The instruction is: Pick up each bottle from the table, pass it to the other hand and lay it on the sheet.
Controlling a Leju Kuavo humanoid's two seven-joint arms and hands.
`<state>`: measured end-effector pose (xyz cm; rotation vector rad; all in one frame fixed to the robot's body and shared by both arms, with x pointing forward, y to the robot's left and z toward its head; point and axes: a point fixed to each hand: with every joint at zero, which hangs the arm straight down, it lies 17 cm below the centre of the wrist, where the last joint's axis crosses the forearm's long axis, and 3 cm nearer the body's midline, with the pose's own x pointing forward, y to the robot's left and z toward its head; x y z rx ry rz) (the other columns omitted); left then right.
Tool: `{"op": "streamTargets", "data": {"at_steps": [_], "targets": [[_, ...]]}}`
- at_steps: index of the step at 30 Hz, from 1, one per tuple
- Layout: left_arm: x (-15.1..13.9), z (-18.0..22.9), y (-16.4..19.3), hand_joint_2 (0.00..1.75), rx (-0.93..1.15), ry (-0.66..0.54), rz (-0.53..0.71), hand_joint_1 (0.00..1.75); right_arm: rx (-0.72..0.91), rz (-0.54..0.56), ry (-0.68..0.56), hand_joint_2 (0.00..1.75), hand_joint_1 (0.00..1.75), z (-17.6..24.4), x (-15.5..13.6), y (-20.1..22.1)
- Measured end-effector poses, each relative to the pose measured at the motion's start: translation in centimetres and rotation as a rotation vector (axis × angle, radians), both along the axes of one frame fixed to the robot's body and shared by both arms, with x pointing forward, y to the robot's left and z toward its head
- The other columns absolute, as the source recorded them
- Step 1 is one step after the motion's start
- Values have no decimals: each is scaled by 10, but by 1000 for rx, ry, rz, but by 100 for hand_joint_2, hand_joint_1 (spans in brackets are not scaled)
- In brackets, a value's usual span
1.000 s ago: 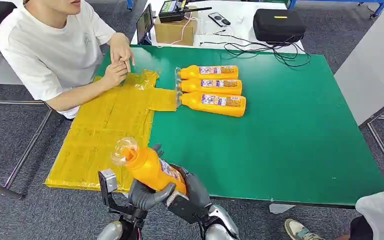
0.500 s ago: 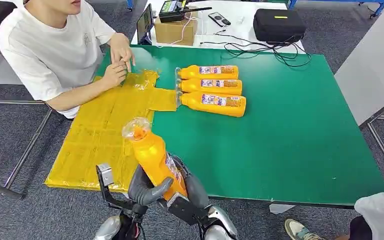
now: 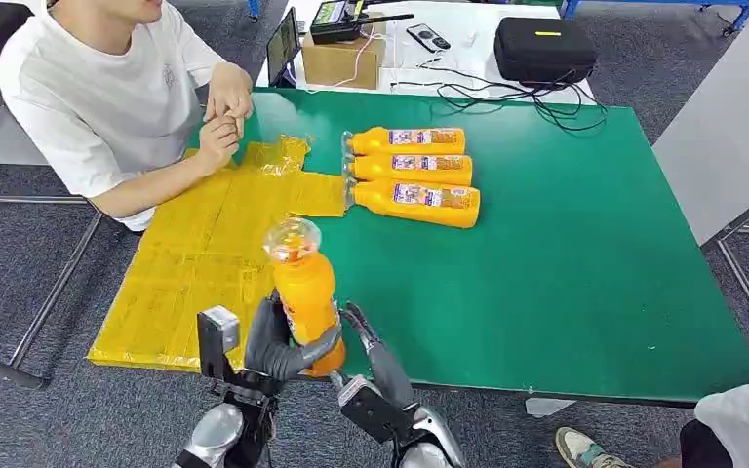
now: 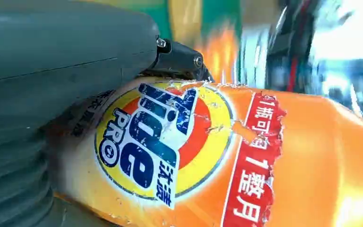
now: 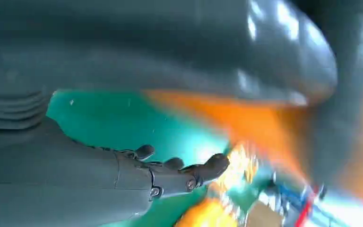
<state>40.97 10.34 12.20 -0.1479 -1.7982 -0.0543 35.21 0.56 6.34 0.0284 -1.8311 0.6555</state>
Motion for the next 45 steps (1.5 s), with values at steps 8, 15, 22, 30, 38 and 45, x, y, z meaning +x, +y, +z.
{"op": "streamTargets", "data": {"at_steps": [8,15,22,30,38,45], "targets": [[17,-5,59,175,512,-145,226,175,121,-312,-78,0,0,28,23,-98],[25,-15,82,175,603,-135,271,175,116,-384,-72,0,0,20,24,-132],[56,-34,104,175,971,-152,308,175,137,-366,-74,0,0,21,28,-138],[95,-85,136,175,1257,-11,222,175,182,-335,-95,0,0,33,33,-127],[108,-124,156,175,1259,223,85,0,235,-314,-81,0,0,35,37,-125],[106,-149,161,175,1170,418,-87,0,272,-291,-66,0,0,36,46,-121]]}}
